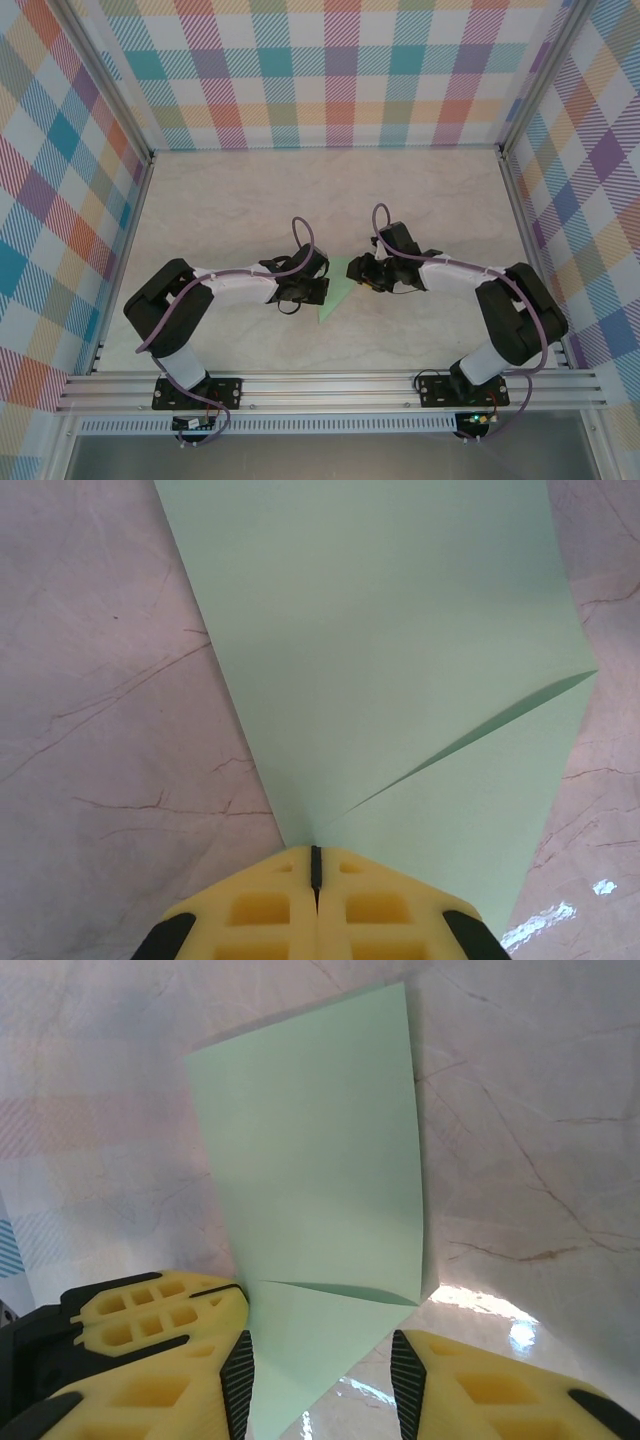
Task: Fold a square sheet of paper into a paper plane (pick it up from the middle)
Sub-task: Third fold the triangle at the center of the table.
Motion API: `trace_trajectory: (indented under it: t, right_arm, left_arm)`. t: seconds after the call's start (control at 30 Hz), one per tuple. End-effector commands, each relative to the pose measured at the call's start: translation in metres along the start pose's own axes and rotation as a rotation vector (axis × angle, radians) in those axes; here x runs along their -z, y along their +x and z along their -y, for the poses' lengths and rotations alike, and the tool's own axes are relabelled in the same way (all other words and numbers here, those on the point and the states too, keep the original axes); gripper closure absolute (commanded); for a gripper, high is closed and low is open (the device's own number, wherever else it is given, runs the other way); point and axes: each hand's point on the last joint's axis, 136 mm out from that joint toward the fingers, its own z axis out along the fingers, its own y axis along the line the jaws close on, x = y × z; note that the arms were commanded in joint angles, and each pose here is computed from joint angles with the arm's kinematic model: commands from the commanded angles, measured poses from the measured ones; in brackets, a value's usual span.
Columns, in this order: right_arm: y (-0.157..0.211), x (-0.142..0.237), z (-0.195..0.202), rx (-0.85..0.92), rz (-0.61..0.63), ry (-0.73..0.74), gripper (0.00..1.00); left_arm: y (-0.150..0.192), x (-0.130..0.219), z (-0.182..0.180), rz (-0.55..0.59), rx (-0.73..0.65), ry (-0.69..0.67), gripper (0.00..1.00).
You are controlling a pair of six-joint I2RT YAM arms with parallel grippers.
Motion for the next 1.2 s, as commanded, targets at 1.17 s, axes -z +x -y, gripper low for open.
trace_trajectory:
  t: [1.17]
  right_arm:
    - [0.001, -0.021, -0.003, -0.063, -0.039, -0.07, 0.61]
  left_arm:
    - [0.006, 0.002, -0.009, -0.024, -0.006, -0.028, 1.0]
